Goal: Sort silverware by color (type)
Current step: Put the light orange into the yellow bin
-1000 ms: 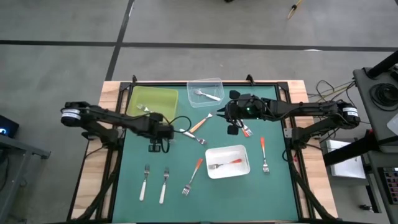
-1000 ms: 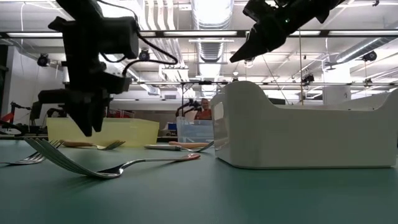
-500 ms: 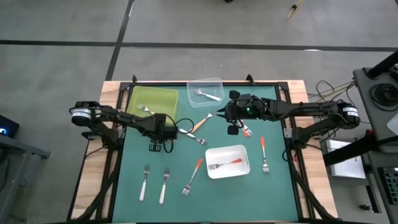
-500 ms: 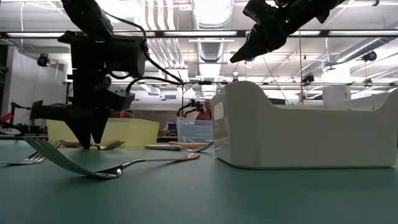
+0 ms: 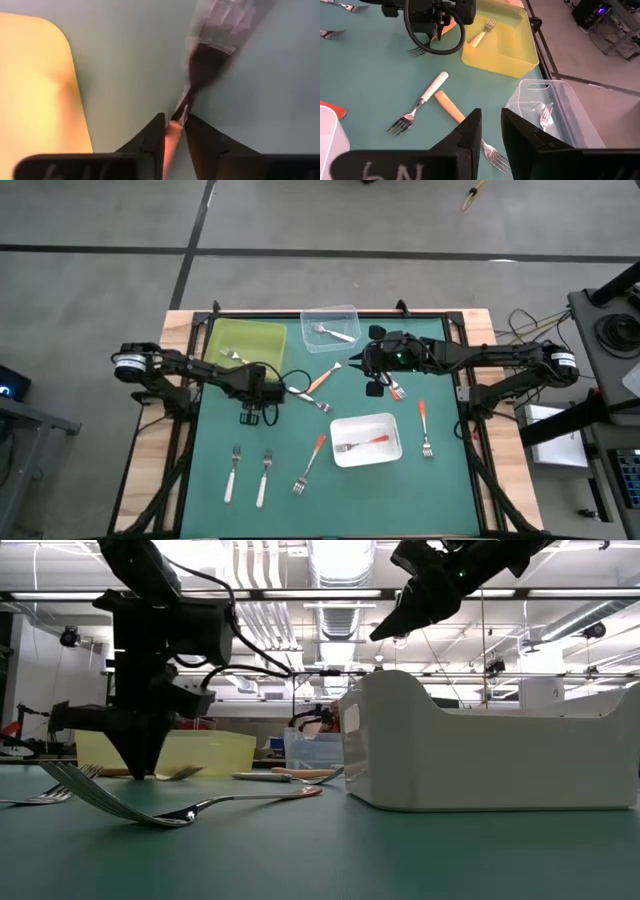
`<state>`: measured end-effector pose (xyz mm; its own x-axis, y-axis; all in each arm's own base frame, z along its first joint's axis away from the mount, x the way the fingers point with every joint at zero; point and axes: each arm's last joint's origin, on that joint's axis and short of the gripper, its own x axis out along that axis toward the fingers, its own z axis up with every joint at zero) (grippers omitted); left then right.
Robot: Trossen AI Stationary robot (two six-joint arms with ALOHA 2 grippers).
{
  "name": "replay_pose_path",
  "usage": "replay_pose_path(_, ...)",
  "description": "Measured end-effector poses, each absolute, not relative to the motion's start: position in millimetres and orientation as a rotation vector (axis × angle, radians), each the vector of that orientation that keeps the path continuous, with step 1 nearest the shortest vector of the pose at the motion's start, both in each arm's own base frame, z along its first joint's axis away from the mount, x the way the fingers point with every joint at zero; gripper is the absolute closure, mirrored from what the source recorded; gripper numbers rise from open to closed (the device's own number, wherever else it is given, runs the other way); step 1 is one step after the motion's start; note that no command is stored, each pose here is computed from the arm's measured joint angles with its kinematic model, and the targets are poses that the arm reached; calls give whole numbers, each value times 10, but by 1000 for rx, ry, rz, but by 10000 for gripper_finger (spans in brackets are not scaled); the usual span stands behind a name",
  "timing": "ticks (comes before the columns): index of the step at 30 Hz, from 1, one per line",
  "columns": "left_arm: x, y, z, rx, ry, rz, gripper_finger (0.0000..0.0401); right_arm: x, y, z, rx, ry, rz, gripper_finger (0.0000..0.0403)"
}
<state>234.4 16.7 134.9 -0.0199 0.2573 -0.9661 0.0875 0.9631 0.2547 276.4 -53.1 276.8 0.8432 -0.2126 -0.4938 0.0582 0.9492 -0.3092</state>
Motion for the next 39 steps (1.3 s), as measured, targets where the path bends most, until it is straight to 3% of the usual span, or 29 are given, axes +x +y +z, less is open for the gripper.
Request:
replay_pose_path(5,2343,164,1350,234,1588,157,389,2764,-531,2768,-283,550,-147,339)
replay_pose_path(16,2337,143,1490,96,1481,261,391,2765,-531,2771,-226,541,-162,339)
replay_pose_path(20,2357,115,1738,23,1294,321,393,2770,-531,2779,-112,520,-194,339)
replay_pose_path(29,2596,168,2598,-19,671,540,394,2853,-497,2878,82,361,-231,339)
replay_pose_path(34,2717,200,2962,-22,500,644,394,3009,-458,2905,63,218,-205,339)
replay_pose_path(39,2867,221,3034,-1,466,710,394,3213,-510,2855,10,82,-273,339)
